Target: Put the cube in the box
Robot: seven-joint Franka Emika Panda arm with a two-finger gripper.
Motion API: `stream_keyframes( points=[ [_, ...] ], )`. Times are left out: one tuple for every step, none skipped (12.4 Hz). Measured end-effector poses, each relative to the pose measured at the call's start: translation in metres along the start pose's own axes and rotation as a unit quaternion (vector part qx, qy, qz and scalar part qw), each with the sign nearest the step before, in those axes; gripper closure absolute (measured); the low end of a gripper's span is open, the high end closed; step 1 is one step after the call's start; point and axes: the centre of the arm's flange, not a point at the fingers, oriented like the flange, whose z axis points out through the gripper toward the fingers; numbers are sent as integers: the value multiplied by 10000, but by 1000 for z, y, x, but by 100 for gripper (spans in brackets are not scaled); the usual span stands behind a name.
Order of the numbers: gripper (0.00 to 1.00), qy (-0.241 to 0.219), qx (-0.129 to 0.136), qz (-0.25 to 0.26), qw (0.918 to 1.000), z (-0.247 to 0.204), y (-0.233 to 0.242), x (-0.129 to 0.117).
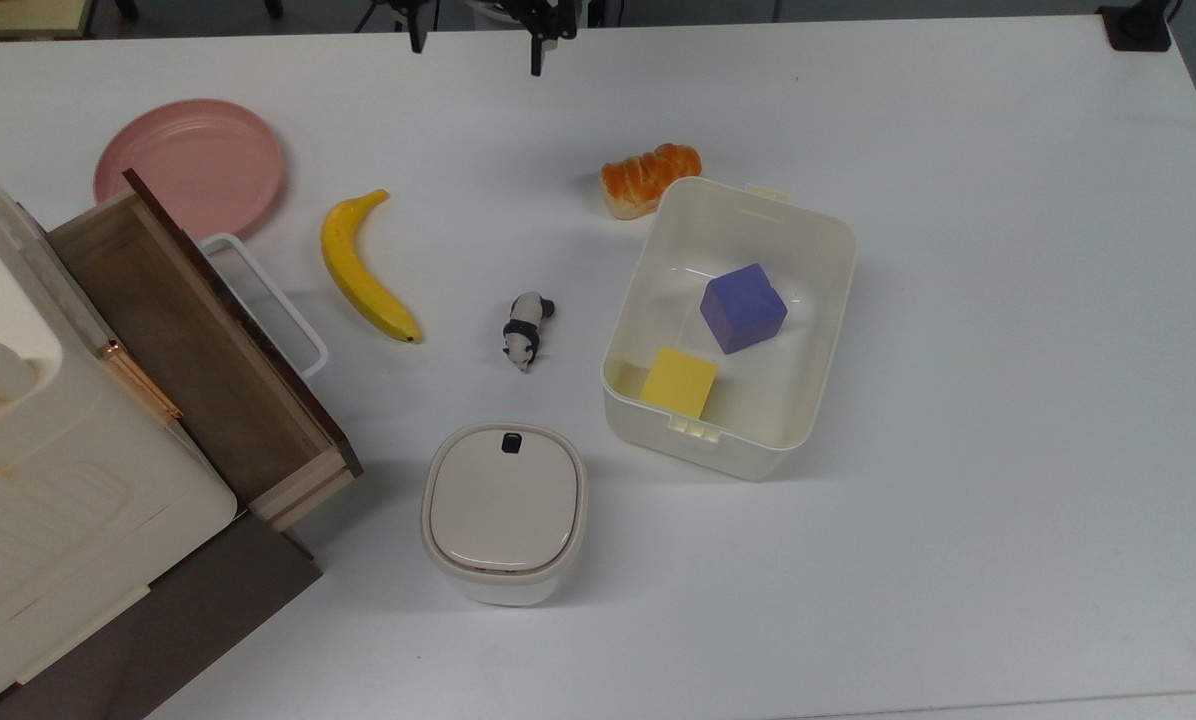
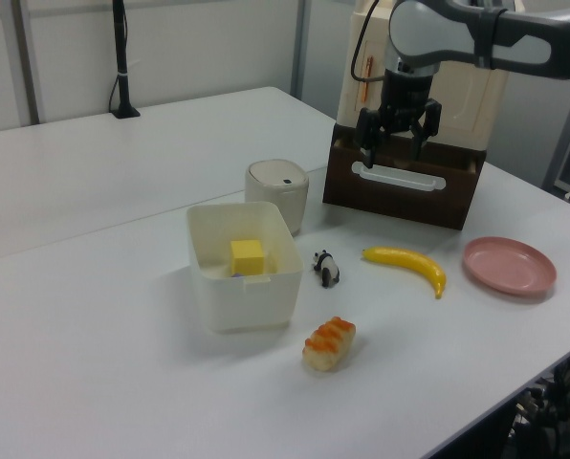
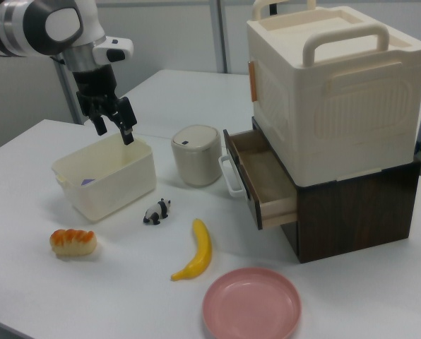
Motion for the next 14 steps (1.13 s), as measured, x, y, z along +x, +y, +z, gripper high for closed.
stream_keyframes(
  points=[
    [0, -5, 146, 66, 9999, -3, 2, 1],
    [0, 35, 229, 134, 9996, -8, 7, 2],
    [0, 53, 297, 183, 9994, -11, 10, 3],
    [0, 68, 386, 239, 9989, -12, 13, 4],
    [0, 76, 454, 285, 9985, -12, 16, 5],
    [0, 68, 500, 311, 9982, -12, 17, 6],
    [0, 57, 523, 316, 9981, -11, 16, 7],
    [0, 56, 532, 317, 9981, -9, 16, 10],
    [0, 53, 531, 318, 9981, -8, 15, 13],
    [0, 46, 529, 318, 9981, -7, 15, 14],
    [0, 40, 528, 318, 9981, -6, 15, 15],
    [0, 35, 527, 318, 9981, -5, 14, 16],
    [0, 34, 527, 318, 9981, -5, 14, 16],
    [0, 33, 527, 317, 9981, -5, 14, 16]
  ],
)
